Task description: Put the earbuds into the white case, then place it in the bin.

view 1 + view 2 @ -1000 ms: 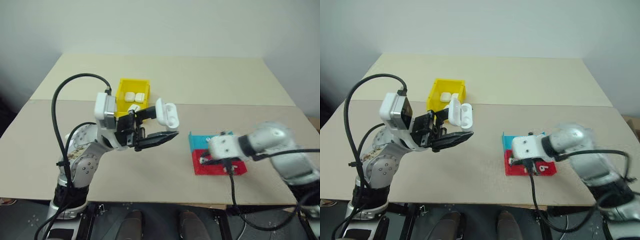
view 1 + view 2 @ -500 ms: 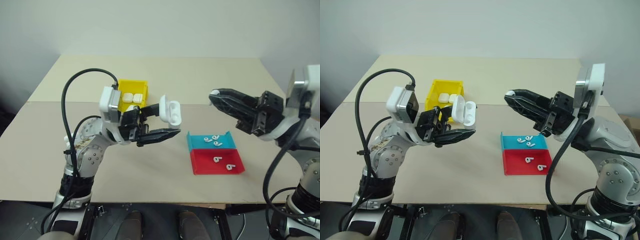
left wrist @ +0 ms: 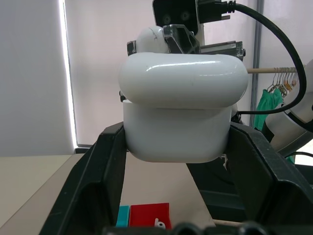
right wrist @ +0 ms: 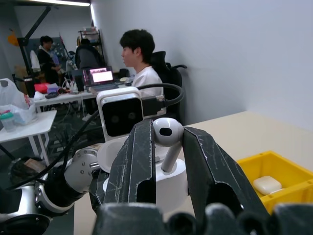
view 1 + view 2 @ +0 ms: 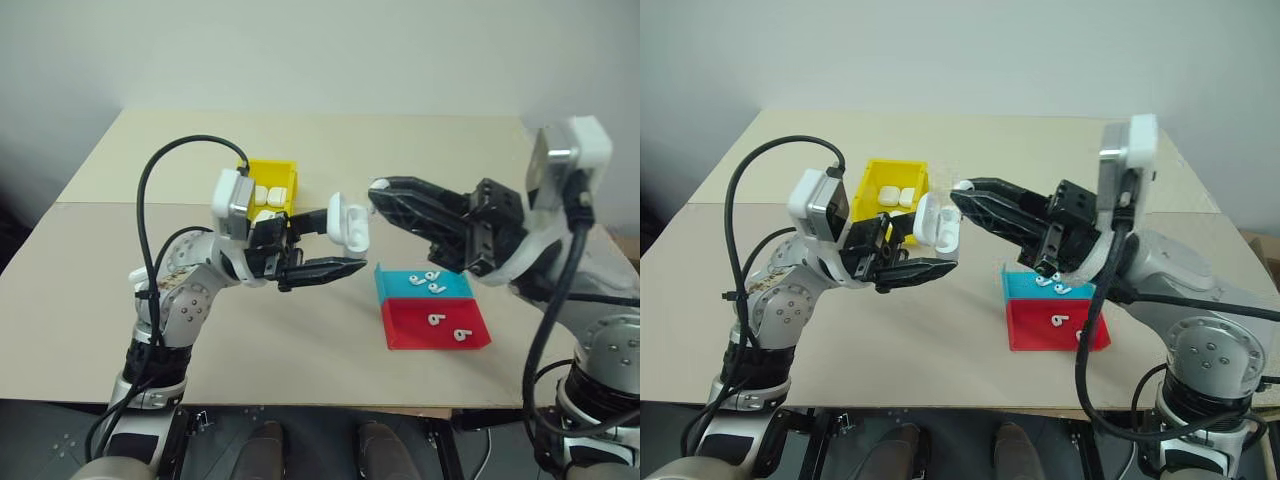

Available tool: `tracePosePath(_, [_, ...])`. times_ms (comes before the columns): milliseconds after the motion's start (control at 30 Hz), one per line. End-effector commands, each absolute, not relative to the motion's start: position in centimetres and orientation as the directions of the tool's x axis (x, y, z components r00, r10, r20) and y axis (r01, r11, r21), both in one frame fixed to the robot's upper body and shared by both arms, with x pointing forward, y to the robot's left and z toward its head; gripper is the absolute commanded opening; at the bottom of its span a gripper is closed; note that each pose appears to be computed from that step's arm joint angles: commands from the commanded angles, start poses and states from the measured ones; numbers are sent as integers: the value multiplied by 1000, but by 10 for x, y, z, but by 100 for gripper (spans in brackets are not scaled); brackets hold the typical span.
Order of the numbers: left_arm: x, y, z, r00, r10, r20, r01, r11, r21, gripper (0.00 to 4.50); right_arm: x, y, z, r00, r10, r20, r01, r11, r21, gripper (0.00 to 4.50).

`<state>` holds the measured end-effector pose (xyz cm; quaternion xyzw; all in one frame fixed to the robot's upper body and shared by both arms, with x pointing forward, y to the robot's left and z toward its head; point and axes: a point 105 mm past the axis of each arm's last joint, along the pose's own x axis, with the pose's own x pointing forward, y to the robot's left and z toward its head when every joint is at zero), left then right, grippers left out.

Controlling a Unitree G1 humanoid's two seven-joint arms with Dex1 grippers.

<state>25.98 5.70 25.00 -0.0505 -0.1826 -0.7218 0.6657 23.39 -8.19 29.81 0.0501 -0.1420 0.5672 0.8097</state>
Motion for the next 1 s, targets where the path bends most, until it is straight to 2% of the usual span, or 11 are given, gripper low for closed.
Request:
tracePosePath(33, [255, 53, 255, -129, -942, 310, 973, -59, 224, 276, 231, -78, 303, 305, 906, 294, -924, 356, -137, 65])
tracePosePath(533, [252, 51, 258, -138, -937, 320, 969, -62, 239, 276, 242, -73, 289, 345, 910, 229, -896, 392, -208, 65])
tracePosePath(700, [252, 51, 258, -135, -937, 323, 969, -57, 240, 276, 237, -75, 284, 309, 931, 194, -906, 350, -237, 65])
tracePosePath(733, [252, 51, 258, -134, -937, 324, 969, -56, 241, 276, 236, -76, 283, 298, 937, 184, -910, 337, -242, 137])
tracePosePath(767, [253, 51, 259, -132, -936, 326, 968, -52, 244, 276, 234, -76, 282, 282, 944, 173, -915, 318, -246, 157])
tracePosePath(1000, [255, 53, 260, -119, -936, 332, 967, -34, 251, 276, 235, -81, 281, 274, 951, 142, -912, 304, -277, 391])
